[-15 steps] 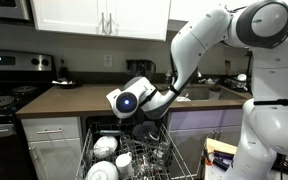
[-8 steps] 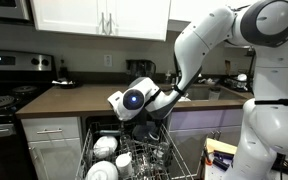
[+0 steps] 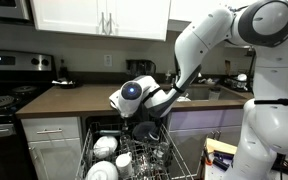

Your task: Move the plate from the kitchen holder and put it on the kitchen base table

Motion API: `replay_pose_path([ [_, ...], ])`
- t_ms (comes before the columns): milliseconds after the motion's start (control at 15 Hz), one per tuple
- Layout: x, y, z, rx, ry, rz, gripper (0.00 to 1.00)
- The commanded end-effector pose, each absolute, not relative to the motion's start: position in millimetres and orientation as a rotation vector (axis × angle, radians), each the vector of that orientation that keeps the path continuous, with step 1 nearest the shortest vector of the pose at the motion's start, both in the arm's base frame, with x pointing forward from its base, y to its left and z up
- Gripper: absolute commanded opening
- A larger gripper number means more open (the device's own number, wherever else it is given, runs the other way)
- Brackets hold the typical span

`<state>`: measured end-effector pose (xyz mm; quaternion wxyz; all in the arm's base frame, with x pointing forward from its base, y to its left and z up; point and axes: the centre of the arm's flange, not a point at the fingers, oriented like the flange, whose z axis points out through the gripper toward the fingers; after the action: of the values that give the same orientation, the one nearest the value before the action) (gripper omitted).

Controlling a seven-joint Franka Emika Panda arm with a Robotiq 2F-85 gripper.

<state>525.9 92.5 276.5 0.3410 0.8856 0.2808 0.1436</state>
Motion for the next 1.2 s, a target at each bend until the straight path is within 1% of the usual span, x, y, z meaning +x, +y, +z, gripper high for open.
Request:
replay_pose_path([
  [0,525,83,290,2.333,0.752,0.319,1.00],
  [400,501,84,288,2.313,0.726,0.346,1.00],
  [467,521,87,281,2.328,0.730,0.335,1.00],
  [667,512,87,282,2.325,0.737,0.329,1.00],
  [1133,511,86,284,2.324,0.735,0.332,1.00],
])
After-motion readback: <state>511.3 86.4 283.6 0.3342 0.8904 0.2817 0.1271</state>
